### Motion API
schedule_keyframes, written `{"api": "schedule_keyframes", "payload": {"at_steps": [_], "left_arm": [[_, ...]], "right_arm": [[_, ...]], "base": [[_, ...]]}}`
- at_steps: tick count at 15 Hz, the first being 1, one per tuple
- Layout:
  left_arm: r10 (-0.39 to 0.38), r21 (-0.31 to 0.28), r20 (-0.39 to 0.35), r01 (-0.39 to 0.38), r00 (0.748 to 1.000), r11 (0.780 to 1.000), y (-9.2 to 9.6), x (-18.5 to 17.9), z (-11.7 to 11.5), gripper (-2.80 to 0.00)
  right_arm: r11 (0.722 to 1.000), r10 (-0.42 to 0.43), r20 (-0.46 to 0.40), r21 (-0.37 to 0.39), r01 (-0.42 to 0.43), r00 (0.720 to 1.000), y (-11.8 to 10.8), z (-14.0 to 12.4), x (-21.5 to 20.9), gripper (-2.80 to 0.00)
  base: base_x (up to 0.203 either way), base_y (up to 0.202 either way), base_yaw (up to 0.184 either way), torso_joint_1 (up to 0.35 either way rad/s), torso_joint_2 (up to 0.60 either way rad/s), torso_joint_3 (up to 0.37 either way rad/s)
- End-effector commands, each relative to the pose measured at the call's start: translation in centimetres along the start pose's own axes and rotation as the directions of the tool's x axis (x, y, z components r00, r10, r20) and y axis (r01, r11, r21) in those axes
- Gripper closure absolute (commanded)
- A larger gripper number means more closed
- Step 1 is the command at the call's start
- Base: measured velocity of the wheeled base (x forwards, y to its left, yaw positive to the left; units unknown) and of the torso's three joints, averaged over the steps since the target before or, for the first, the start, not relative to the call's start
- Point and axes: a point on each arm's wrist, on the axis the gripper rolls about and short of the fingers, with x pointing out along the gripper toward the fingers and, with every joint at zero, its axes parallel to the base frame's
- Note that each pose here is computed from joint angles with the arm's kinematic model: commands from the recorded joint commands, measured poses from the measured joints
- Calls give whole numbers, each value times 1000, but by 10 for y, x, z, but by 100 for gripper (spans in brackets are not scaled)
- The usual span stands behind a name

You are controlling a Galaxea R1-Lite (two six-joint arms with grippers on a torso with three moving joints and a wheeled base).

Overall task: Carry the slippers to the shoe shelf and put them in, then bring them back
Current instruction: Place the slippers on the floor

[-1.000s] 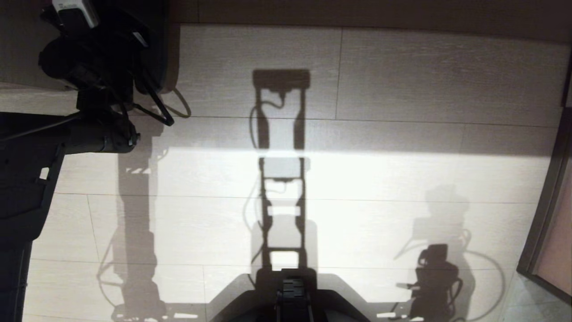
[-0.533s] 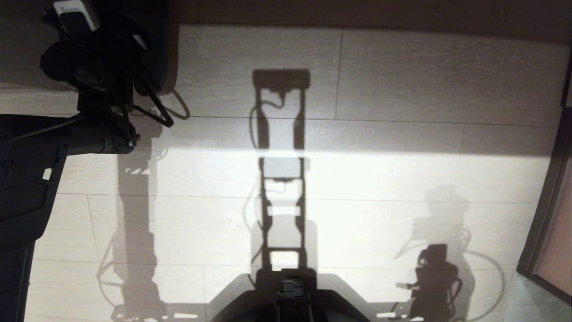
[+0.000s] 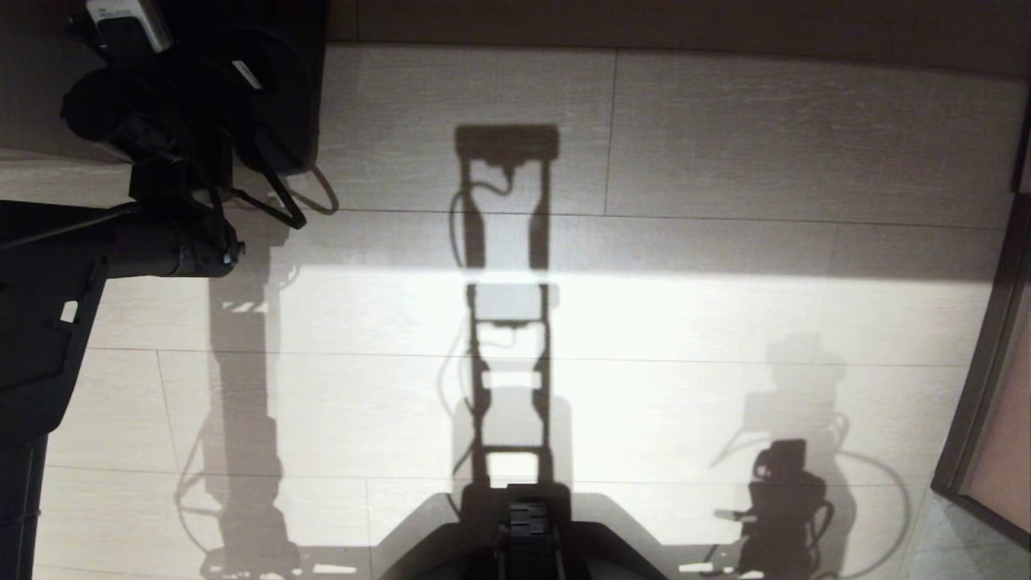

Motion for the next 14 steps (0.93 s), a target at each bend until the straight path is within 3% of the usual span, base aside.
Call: {"api": "schedule_keyframes", "payload": {"at_steps": [1,14], "left_arm": [[5,-11,8,-5,1000,1000,4,2,14,-280],[3,-5,-15,-3,1000,1000,6,-2,16,-280]], "right_arm": [[1000,0,2,0,0,1000,0,0,0,0],[1000,0,2,0,0,1000,0,0,0,0]], "base": [[0,0,0,0,0,0],[0,0,0,0,0,0]]}}
